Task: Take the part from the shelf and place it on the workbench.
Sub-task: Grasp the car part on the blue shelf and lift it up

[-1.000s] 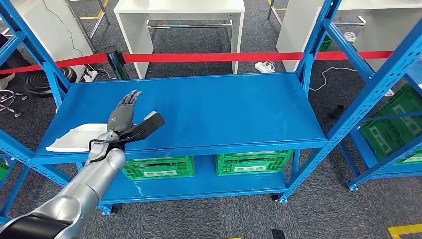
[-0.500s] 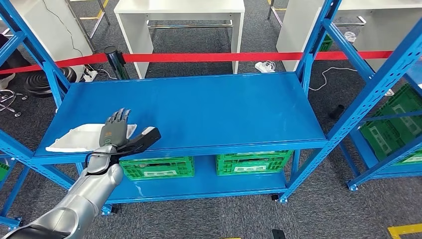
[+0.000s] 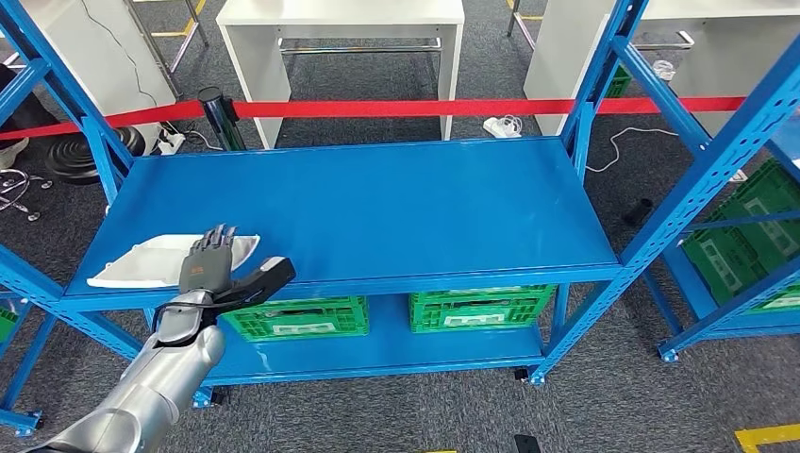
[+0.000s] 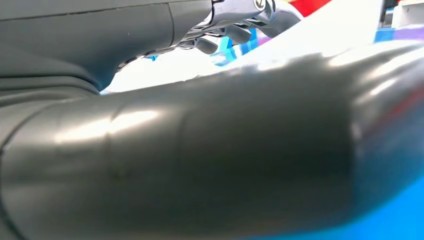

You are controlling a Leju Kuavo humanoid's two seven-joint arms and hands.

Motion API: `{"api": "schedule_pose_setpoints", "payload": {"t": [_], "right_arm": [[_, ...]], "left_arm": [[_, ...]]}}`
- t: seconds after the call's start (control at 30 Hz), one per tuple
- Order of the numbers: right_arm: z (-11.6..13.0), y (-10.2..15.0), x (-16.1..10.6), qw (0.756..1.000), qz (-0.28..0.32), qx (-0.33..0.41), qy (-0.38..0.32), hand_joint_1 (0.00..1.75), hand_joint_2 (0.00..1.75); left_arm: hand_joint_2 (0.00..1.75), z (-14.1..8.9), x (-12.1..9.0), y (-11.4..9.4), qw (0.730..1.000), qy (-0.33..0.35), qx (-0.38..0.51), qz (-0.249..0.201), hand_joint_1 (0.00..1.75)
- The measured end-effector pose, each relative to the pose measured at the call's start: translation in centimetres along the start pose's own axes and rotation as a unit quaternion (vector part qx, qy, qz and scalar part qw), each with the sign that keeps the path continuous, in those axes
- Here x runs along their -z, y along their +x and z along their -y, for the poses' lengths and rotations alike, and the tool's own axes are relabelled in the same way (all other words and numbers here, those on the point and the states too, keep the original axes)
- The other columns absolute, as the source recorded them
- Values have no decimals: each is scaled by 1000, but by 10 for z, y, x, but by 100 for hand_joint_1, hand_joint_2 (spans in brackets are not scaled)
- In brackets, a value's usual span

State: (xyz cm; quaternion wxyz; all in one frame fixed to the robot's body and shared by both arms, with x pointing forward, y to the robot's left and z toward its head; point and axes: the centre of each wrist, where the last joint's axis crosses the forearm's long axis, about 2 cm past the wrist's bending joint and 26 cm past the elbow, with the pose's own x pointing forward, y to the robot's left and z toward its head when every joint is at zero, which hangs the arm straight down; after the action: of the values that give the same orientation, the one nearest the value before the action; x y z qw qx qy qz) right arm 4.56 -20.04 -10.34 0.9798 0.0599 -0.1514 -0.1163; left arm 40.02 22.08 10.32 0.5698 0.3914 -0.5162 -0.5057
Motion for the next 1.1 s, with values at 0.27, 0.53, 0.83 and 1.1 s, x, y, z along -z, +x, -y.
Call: {"api": "schedule_pose_setpoints", "payload": {"t": [0.27, 0.53, 0.83, 1.1], "right_arm": [[0, 0, 0, 1000, 3, -2, 2, 0, 0], [0, 0, 0, 1000, 2, -1, 1, 0, 0], [1, 0, 0, 1000, 1, 0, 1, 0, 0], [1, 0, 0, 1000, -3, 1, 1, 0, 0]], "left_arm": [[175, 4, -2, -5, 1000, -7, -10, 1, 0], [175, 4, -2, -6, 1000, -6, -7, 9, 0], [175, 3, -2, -5, 1000, -5, -6, 10, 0], [175, 1, -2, -2, 999, 25, -14, 24, 175]]}}
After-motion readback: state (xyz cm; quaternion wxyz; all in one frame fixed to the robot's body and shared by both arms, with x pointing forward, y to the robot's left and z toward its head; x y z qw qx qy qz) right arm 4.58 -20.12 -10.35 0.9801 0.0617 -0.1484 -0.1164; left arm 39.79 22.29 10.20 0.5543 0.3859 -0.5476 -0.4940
